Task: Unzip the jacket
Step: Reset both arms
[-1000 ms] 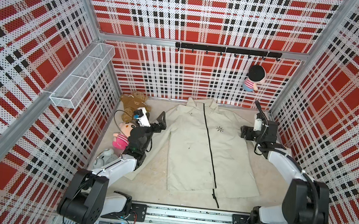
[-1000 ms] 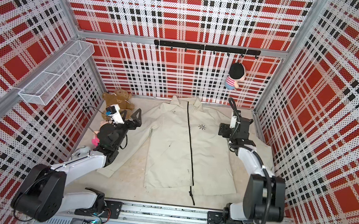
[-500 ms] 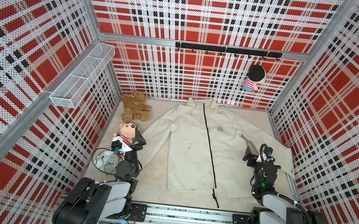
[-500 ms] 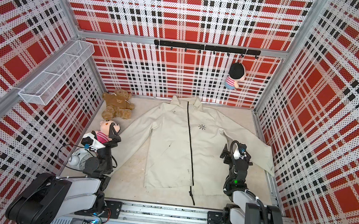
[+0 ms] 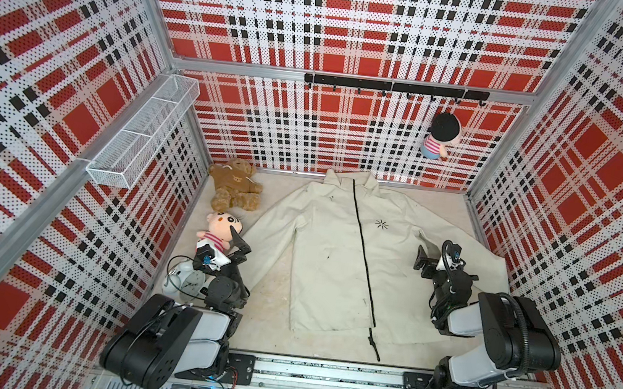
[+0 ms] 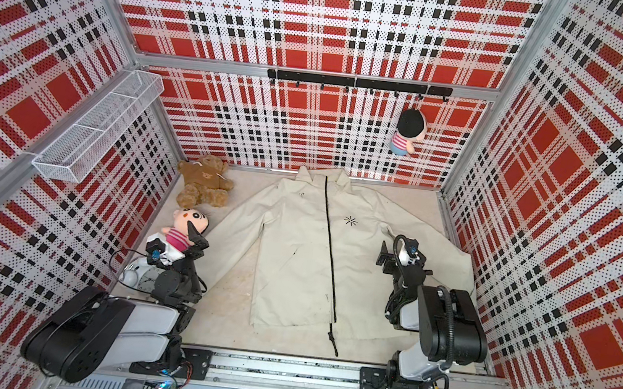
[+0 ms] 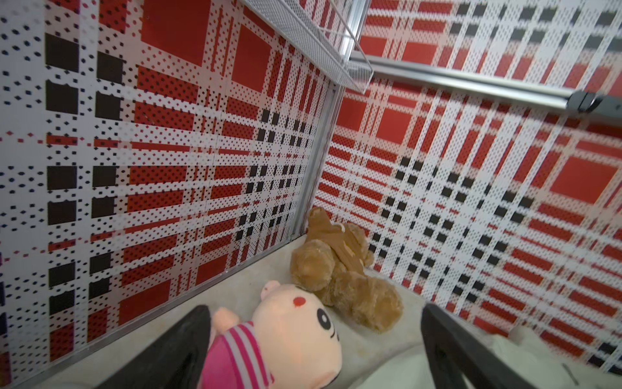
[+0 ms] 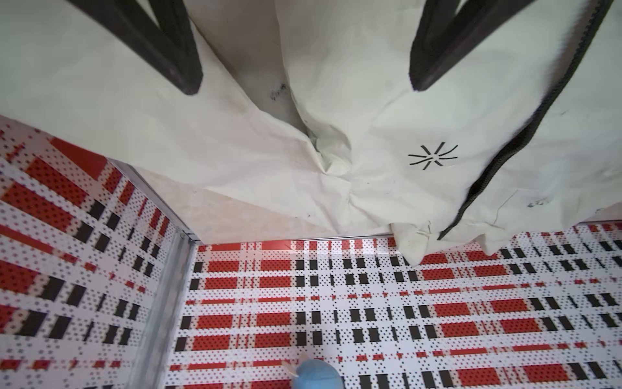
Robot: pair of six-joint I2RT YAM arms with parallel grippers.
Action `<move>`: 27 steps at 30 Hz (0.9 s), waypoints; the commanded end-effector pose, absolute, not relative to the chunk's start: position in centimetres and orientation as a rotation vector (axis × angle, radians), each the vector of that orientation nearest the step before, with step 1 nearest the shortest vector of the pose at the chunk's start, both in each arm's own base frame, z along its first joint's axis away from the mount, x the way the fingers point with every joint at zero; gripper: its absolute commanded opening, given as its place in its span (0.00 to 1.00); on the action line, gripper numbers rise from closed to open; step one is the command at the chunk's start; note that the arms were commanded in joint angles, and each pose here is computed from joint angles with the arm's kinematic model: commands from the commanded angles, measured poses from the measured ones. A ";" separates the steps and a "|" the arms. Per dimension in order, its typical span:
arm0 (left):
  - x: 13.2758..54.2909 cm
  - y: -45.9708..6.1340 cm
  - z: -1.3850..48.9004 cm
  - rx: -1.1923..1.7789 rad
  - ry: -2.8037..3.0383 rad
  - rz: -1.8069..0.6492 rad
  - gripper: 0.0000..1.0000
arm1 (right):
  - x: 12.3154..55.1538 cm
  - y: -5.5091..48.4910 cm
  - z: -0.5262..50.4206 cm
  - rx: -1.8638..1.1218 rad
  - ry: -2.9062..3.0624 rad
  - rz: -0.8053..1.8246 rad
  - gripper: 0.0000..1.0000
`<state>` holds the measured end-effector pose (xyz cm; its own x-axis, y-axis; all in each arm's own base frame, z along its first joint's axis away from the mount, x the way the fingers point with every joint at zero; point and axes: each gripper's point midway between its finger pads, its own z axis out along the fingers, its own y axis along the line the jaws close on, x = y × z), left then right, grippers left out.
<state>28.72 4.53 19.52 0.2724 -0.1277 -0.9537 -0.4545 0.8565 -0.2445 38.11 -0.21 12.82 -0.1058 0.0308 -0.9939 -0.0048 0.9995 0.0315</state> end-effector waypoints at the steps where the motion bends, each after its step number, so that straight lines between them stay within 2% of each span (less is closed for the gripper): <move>1: 28.3 4.8 19.4 -0.466 1.282 0.292 0.98 | 39.0 1.1 13.0 -0.074 1.684 0.058 1.00; 5: 31.8 4.0 18.4 -0.368 1.350 0.293 0.98 | 39.0 1.5 13.1 -0.102 1.684 0.064 1.00; 10: 32.1 4.6 17.9 -0.354 1.345 0.215 0.98 | 38.9 1.6 13.1 -0.101 1.682 0.068 1.00; 16: 35.1 5.2 16.5 -0.355 1.440 0.185 0.98 | 39.0 1.6 13.2 -0.102 1.680 0.067 1.00; 27: 35.8 5.1 16.1 -0.370 1.473 0.233 0.98 | 38.8 1.5 13.2 -0.093 1.677 0.026 1.00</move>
